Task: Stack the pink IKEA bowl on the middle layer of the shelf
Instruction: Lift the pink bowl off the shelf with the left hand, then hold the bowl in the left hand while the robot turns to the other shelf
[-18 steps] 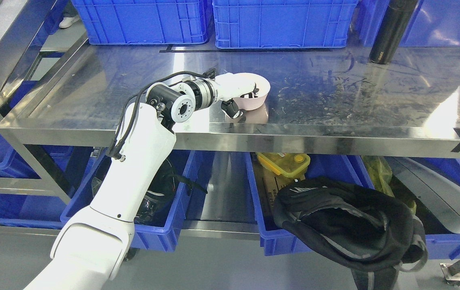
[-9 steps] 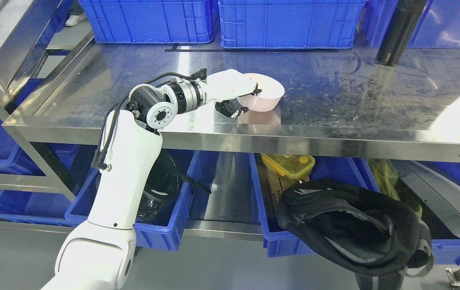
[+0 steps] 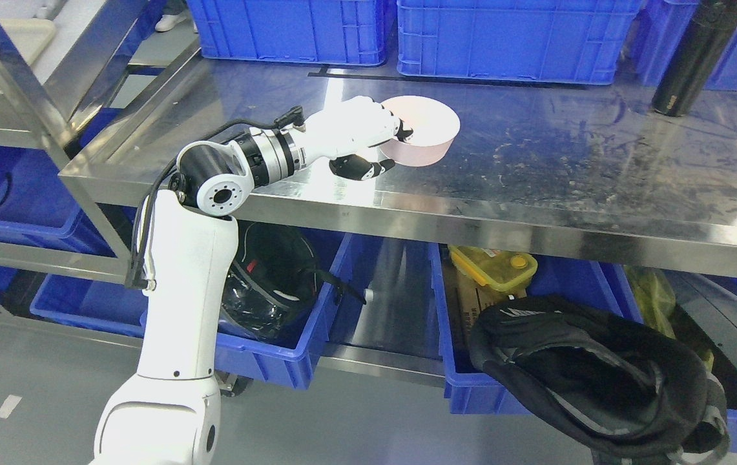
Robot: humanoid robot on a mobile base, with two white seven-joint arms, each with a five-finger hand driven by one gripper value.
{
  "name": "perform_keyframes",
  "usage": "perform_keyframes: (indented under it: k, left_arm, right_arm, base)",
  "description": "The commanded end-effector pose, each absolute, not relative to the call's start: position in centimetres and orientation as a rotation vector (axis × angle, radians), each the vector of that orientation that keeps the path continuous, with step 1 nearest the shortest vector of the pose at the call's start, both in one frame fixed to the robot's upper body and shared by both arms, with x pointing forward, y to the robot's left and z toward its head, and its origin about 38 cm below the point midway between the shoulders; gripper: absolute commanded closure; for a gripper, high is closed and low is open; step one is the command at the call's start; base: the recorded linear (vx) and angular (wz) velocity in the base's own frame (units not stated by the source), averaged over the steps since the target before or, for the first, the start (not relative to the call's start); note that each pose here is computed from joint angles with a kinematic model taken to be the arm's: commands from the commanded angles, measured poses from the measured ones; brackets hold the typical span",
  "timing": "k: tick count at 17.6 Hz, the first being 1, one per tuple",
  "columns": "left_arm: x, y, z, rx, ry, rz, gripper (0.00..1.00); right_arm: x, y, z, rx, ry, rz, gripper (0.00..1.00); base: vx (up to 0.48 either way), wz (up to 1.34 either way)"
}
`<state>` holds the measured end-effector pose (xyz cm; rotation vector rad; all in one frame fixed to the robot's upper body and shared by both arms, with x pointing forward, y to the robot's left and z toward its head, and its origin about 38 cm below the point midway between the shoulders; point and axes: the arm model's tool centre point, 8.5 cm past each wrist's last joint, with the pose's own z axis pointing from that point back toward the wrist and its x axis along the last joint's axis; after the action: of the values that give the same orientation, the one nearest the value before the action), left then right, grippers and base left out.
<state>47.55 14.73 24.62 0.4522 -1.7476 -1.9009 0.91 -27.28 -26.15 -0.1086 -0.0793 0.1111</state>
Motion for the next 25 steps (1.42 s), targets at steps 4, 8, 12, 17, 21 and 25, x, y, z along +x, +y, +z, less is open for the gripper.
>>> perform_keyframes:
  k: [4, 8, 12, 17, 21, 25]
  left_arm:
    - [45.7, 16.7, 24.3, 0.460, -1.825, -1.806, 0.98]
    - [45.3, 15.5, 23.4, 0.425, -1.816, -1.849, 0.98]
    - [45.4, 15.6, 23.5, 0.429, -1.818, -1.844, 0.98]
    - [45.5, 15.9, 23.4, 0.433, -1.810, -1.827, 0.97]
    - [45.5, 15.9, 23.4, 0.434, -1.809, -1.827, 0.97]
    - [45.5, 16.4, 23.4, 0.440, -1.809, -1.811, 0.97]
  right_arm:
    - [0.0, -28.4, -26.1, -0.125, -0.073, 0.112, 0.00]
    - [0.0, -28.4, -26.1, -0.125, -0.073, 0.112, 0.00]
    - [0.0, -28.4, -26.1, -0.125, -0.073, 0.112, 0.00]
    - [0.0, -28.4, -26.1, -0.125, -0.073, 0.112, 0.00]
    - [0.0, -28.4, -26.1, -0.125, -0.073, 0.112, 0.00]
    - [0.0, -28.4, -26.1, -0.125, -0.073, 0.112, 0.00]
  base:
    - [-0.033, 0.41]
    - [-0.022, 0.70]
    - [0.027, 1.29]
    - [0.088, 1.78]
    - [0.148, 1.62]
    - [0.233, 0.81]
